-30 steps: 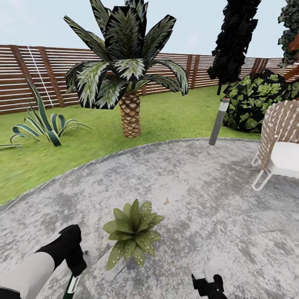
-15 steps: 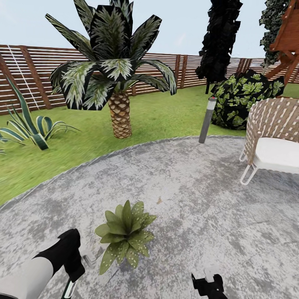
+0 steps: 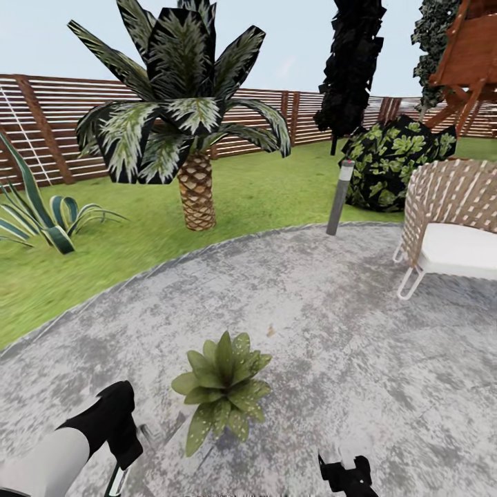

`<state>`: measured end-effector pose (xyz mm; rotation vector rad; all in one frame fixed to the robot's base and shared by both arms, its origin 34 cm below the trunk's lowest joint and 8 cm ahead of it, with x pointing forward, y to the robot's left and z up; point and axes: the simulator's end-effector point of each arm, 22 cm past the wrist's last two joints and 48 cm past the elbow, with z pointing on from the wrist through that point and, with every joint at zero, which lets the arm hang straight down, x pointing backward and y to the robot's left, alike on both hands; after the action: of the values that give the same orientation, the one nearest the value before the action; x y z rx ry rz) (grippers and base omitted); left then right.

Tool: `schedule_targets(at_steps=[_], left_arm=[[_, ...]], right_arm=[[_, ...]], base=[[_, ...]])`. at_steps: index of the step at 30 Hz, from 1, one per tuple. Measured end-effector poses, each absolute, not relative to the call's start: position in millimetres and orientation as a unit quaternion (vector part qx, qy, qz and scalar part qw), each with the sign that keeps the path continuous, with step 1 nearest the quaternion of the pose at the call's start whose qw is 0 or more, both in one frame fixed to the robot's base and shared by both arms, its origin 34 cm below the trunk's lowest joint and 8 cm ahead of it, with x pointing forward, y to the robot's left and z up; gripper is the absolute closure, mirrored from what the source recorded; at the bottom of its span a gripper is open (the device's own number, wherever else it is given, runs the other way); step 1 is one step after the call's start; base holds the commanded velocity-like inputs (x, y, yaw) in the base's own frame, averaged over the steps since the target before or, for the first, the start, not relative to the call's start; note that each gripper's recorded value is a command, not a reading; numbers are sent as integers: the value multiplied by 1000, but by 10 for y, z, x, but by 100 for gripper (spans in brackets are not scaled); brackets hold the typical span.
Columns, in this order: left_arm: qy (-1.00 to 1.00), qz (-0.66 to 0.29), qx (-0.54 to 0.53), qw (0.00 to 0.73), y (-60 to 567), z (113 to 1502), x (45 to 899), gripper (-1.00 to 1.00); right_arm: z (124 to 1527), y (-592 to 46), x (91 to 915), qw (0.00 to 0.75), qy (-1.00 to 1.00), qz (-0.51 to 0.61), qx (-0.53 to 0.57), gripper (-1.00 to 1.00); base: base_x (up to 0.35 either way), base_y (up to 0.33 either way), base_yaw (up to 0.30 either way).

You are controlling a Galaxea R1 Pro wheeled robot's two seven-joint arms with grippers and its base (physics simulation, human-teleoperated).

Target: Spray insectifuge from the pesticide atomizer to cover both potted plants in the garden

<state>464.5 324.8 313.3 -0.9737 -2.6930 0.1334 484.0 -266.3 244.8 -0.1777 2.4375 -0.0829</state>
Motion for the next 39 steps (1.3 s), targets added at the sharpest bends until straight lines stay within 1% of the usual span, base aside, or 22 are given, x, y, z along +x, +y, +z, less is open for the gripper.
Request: schedule_targets(at_steps=[7, 13, 21, 23, 31, 39], left_arm=[[-931, 47, -335, 137, 3248, 3131, 4641, 100], [-931, 48, -335, 136, 3246, 3136, 4643, 100], [-935, 53, -326, 130, 3239, 3143, 4670, 100], [-936, 54, -325, 128, 3241, 3146, 4678, 100], [-935, 52, -325, 128, 3259, 3152, 4679, 100], [-935, 54, -326, 127, 3234, 3154, 4681, 100]], right_arm=[[2450, -2662, 4845, 342, 937, -32, -68, -100], [2453, -2672, 4844, 342, 937, -32, -68, -100], [2457, -2656, 4855, 343, 936, -31, -67, -100], [2451, -2664, 4844, 342, 937, -32, -67, -100], [2459, -2648, 4855, 342, 937, -31, -67, -100], [2468, -2662, 4866, 344, 936, -32, -67, -100]], base=[[-191, 256, -291], [22, 229, -33], [13, 24, -1], [-52, 106, -223], [-76, 270, -237], [78, 297, -17]])
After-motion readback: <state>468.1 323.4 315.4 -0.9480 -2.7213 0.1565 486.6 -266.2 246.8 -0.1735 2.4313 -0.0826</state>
